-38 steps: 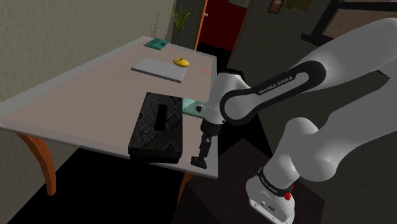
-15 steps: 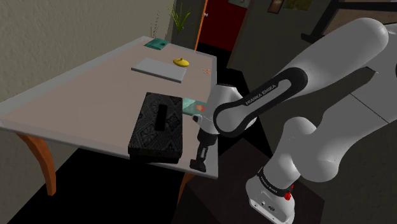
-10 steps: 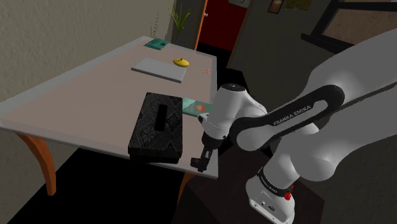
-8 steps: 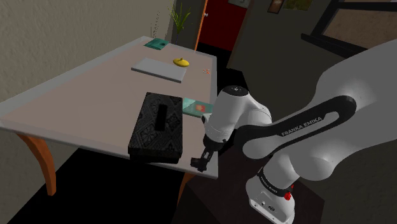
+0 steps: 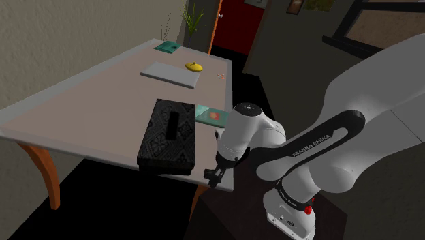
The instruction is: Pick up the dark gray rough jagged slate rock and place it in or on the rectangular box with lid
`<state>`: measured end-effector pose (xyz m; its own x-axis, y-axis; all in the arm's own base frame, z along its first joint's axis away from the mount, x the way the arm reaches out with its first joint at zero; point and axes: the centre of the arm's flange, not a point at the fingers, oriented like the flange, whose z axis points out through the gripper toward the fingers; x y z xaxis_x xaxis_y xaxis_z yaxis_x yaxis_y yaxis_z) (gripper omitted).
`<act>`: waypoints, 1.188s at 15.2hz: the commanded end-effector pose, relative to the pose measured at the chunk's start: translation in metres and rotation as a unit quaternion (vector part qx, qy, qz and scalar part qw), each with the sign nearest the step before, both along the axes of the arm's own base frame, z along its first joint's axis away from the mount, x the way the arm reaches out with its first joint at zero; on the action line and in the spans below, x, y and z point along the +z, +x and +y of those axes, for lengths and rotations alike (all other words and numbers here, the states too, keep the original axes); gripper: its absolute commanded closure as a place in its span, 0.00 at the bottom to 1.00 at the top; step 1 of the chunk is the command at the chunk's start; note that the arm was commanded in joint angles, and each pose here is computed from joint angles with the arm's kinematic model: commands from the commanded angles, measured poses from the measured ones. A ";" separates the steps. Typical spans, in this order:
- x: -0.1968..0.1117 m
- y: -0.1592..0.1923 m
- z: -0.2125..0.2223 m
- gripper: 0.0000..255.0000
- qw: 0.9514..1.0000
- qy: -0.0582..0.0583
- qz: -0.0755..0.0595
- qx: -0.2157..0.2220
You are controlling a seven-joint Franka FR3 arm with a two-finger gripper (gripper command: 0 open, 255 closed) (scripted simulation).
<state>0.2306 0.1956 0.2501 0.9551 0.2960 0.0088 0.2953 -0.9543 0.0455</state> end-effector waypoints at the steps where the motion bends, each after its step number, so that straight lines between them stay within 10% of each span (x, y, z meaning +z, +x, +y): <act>1: -0.002 0.000 0.000 0.00 1.000 0.000 0.000 0.000; 6: -0.002 0.000 0.000 0.00 1.000 0.000 0.000 0.000; 7: -0.002 0.000 0.000 1.00 1.000 0.000 0.000 0.000; 18: 0.003 0.002 0.002 1.00 1.000 0.003 -0.005 0.000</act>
<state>0.2330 0.1981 0.2536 0.9547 0.2967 0.0223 0.2957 -0.9544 0.0415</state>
